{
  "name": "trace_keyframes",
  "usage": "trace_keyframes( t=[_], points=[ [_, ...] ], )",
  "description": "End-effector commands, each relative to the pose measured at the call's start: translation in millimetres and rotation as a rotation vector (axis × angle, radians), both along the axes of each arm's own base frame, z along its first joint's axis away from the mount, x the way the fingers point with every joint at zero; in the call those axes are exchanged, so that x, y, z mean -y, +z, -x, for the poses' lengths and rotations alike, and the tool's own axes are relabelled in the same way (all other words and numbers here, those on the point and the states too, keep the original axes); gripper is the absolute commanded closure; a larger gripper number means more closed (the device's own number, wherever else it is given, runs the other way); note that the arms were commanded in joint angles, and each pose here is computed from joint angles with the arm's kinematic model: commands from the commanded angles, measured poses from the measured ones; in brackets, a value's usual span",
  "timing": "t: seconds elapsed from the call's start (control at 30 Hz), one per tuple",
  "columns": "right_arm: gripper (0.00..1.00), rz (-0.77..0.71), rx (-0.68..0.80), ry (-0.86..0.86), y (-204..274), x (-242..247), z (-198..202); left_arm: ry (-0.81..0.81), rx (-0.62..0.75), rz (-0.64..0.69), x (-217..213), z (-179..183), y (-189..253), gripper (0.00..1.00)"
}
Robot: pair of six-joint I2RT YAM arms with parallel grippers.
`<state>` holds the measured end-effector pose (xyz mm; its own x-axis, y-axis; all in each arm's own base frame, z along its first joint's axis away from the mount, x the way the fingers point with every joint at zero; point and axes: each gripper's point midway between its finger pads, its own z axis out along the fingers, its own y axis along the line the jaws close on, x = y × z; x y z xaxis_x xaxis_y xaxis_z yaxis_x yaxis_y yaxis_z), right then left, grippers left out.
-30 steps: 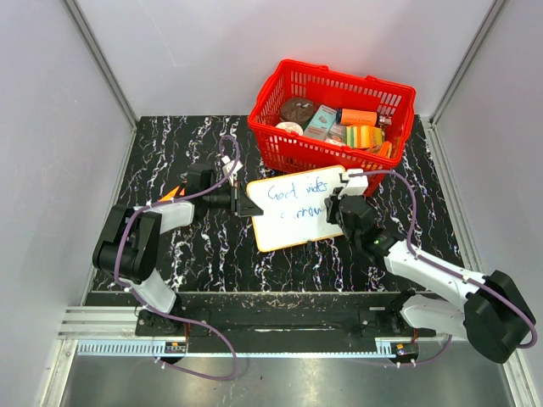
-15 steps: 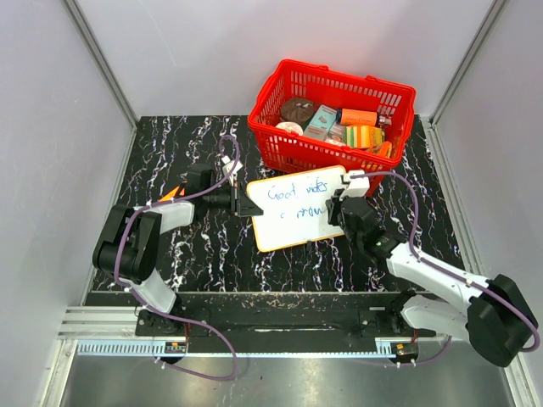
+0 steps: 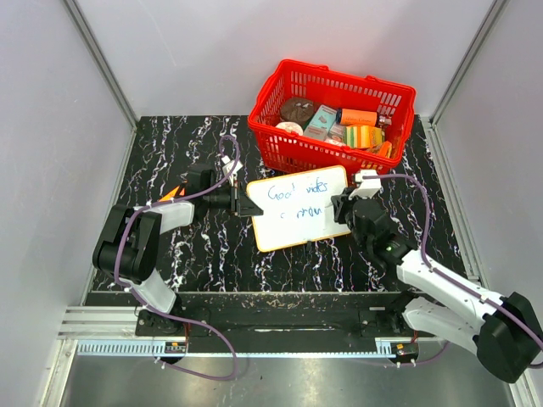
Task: Write a sentence on the whiteboard
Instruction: Write on the whiteboard at the whiteboard stand.
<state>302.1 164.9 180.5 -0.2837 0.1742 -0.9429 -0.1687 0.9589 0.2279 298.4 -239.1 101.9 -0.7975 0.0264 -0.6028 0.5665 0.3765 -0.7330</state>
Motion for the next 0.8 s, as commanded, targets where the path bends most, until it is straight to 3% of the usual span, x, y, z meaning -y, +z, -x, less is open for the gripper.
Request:
trace_keyframes(
  t=[0.0, 0.77],
  points=[
    [1.0, -0.034, 0.069, -0.038, 20.2, 8.3, -8.8, 0.055, 0.04, -0.151, -7.9, -8.7, -39.7, 1.0],
    [1.0, 0.015, 0.058, -0.041, 0.1, -6.0, -33.2, 0.053, 0.038, -0.151, -7.9, -8.5, -40.0, 1.0]
  ],
)
